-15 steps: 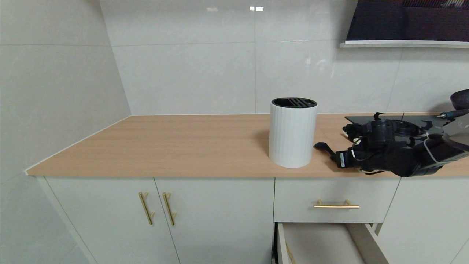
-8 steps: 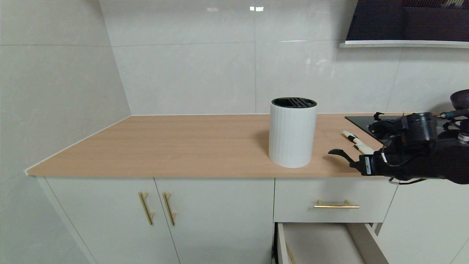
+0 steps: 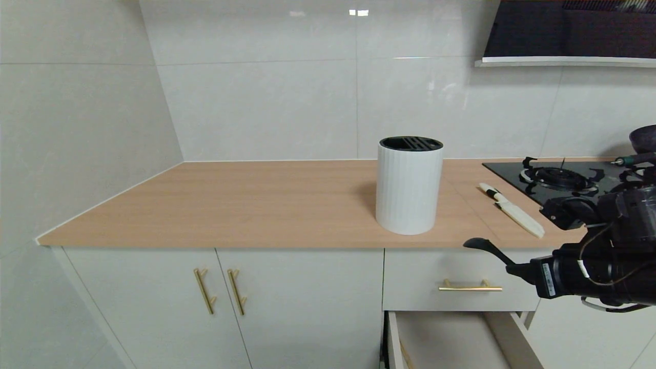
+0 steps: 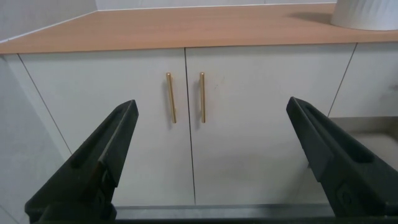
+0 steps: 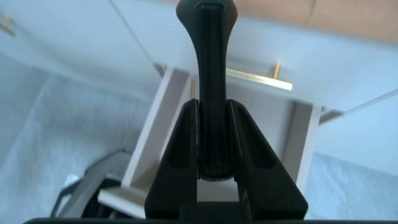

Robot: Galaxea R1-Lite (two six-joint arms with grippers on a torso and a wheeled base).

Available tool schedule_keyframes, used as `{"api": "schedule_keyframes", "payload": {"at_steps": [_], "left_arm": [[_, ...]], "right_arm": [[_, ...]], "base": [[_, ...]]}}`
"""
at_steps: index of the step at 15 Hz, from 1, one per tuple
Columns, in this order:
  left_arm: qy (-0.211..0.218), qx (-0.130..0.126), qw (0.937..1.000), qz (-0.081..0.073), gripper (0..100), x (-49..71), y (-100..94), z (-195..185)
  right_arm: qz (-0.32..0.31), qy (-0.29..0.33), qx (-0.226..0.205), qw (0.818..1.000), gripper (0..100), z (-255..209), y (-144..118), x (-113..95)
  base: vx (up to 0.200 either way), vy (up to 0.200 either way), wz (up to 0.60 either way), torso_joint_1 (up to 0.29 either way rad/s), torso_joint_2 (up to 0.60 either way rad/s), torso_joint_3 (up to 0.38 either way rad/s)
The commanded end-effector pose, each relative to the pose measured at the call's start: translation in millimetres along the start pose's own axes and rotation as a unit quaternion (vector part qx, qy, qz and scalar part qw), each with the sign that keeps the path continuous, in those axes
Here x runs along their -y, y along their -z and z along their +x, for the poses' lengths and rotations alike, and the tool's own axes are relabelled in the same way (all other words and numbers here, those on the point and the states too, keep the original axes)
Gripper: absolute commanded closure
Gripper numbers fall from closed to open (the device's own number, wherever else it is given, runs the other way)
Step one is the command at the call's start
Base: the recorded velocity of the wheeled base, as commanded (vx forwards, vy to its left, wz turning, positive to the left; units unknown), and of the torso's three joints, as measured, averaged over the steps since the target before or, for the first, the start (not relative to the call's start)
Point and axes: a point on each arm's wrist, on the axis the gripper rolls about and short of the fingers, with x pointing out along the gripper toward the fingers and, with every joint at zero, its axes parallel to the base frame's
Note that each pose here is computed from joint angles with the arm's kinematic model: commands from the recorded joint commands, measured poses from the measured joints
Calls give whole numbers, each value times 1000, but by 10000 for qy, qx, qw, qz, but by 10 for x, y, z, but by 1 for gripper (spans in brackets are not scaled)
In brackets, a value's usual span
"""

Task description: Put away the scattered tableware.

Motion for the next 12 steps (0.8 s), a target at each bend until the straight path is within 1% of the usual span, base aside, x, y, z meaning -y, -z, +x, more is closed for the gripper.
{"api": "schedule_keyframes", "payload": {"at_steps": [1,5,7,12], "left_arm": [[4,1,10000,0,0,0,0,0],[-3,1,10000,0,0,0,0,0],[-3,1,10000,0,0,0,0,0],[4,1,10000,0,0,0,0,0]], "right_arm": [[-32,-33,42,10000,100,-58,26,-20],[-45,-52,-66,10000,100,-6,48,-16],[-36,-51,-126,9999,100,25,60,-12],[-90,-43,-293,9995,100,111,93,1]], "base": [[0,0,0,0,0,0],[0,0,0,-20,42,27],[0,0,0,-144,334,205],[0,0,0,-181,467,275]]}}
